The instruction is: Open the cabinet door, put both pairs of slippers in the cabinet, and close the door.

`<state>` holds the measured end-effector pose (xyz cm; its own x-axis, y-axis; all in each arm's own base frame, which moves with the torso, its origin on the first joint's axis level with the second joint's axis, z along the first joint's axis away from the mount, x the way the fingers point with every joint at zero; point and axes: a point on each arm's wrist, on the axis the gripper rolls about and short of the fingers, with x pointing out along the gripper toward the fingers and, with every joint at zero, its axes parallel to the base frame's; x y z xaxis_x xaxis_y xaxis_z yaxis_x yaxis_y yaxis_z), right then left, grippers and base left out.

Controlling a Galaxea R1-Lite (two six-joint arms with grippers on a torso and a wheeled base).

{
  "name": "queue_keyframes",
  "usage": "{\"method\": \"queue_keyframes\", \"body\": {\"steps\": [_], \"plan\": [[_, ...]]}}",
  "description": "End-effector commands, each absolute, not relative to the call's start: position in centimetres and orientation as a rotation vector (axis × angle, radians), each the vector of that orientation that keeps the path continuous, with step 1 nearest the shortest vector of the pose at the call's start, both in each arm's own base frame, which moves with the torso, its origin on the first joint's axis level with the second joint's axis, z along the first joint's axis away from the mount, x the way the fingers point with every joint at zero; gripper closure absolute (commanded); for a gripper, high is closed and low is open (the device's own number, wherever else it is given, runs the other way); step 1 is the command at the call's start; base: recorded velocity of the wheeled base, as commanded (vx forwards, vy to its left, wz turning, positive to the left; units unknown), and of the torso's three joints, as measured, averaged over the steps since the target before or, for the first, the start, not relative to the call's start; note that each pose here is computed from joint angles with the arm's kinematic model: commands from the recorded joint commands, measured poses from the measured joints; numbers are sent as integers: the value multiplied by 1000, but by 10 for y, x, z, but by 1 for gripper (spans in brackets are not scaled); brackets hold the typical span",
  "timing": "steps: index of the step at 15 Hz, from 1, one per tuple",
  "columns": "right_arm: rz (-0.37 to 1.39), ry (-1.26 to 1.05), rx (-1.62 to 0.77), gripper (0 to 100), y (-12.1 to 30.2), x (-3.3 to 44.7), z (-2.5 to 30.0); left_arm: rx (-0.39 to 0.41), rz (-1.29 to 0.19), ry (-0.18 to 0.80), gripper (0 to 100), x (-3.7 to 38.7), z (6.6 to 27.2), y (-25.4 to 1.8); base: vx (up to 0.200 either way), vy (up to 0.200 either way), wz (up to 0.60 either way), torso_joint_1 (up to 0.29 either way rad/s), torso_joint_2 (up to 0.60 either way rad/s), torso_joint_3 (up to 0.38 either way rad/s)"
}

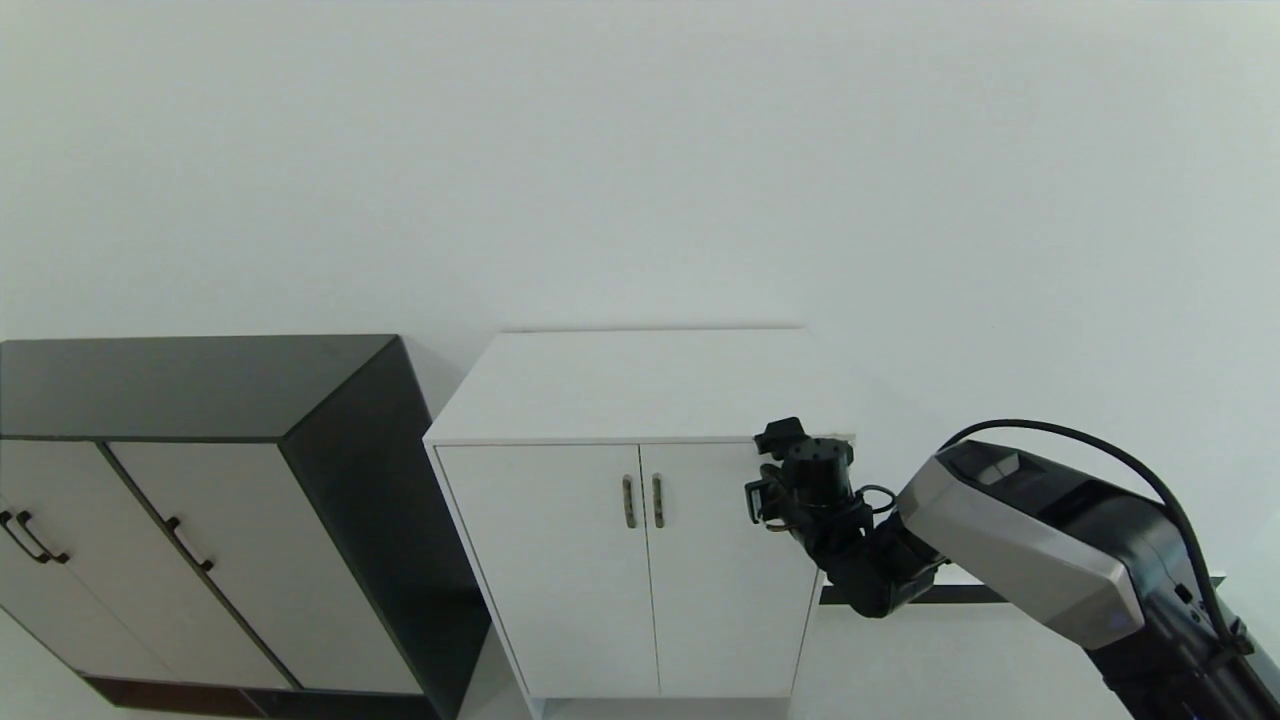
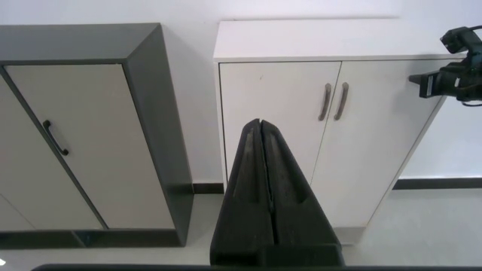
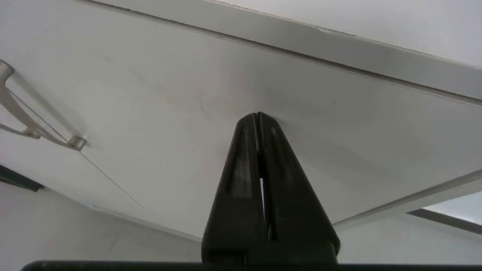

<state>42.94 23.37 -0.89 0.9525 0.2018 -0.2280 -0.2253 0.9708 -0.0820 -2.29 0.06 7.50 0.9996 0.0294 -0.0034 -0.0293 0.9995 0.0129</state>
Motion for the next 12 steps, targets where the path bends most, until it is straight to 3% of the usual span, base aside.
{"method": "queue_keyframes", "body": {"steps": [1,8,10,12], "plan": [[217,215,-106,100,234,431,-9,14,31,5,100,-23,75,1,0,0,0,0,0,0],[207,212,-104,100,213,393,13,11,31,5,100,-23,75,1,0,0,0,0,0,0],[154,201,-103,100,187,359,35,9,31,5,100,-23,75,1,0,0,0,0,0,0],[60,163,-89,100,129,302,72,9,31,5,100,-23,75,1,0,0,0,0,0,0]]}}
